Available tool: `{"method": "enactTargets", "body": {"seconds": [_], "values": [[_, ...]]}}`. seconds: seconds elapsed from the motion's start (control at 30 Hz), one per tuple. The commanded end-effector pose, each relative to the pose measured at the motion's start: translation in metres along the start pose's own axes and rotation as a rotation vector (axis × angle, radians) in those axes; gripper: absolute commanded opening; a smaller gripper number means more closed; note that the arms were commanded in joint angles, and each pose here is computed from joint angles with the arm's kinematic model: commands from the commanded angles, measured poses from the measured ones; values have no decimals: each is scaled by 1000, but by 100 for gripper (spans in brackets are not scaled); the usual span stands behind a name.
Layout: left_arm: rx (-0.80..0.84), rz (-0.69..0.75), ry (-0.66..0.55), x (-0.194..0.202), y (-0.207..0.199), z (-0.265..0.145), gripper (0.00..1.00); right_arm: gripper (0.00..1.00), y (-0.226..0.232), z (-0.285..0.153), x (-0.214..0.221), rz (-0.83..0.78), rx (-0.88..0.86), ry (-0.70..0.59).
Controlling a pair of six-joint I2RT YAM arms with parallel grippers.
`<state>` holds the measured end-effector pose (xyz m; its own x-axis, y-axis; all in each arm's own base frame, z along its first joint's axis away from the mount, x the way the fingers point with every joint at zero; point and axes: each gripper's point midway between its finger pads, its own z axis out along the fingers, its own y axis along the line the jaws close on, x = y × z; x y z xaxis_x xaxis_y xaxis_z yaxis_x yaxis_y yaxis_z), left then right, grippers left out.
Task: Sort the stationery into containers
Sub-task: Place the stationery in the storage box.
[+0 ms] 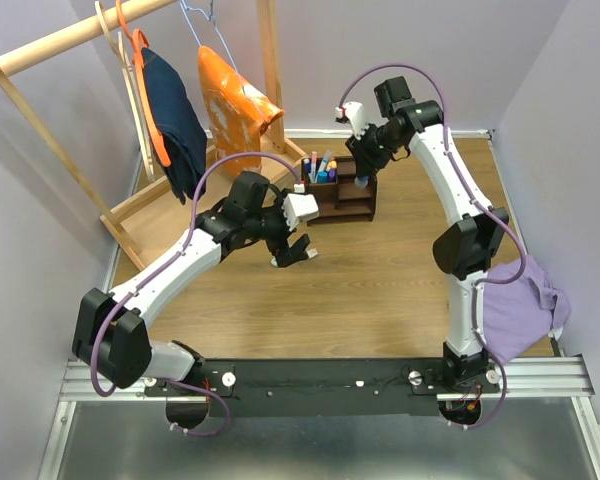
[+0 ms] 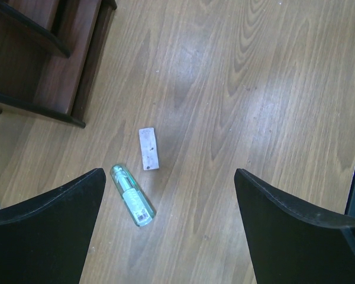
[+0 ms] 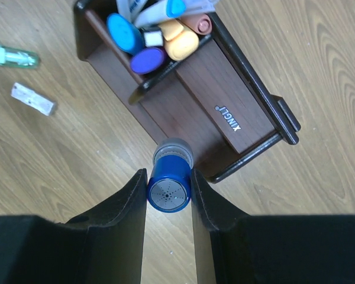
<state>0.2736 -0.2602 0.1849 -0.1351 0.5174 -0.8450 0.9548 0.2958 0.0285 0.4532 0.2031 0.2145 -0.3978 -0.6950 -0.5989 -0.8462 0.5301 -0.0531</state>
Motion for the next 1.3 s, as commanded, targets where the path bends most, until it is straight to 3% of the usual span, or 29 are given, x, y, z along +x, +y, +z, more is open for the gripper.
{"method": "enactTargets", "body": {"seconds": [0.0, 0.53, 0.67, 0.7, 0.9, 1.1, 1.27], "values": [[-33, 6, 8, 3, 3, -6, 99, 1, -7, 2, 4, -15, 28, 32], [-41, -46, 12, 12, 16, -1, 99, 1, -23, 51, 22, -5, 14, 95], [-43, -50, 11, 13, 19, -1, 99, 11, -25, 53, 25, 2, 24, 107], [-43, -53, 12, 13, 19, -1, 99, 20, -25, 53, 24, 1, 25, 108], [-39, -59, 8, 14, 18, 0, 99, 46, -25, 46, 16, 11, 37, 82], [-40, -55, -1, 13, 17, -1, 99, 59, -25, 32, 7, 16, 57, 52], [-62, -54, 8, 14, 19, -4, 99, 62, -23, 21, 2, 21, 68, 34]]}}
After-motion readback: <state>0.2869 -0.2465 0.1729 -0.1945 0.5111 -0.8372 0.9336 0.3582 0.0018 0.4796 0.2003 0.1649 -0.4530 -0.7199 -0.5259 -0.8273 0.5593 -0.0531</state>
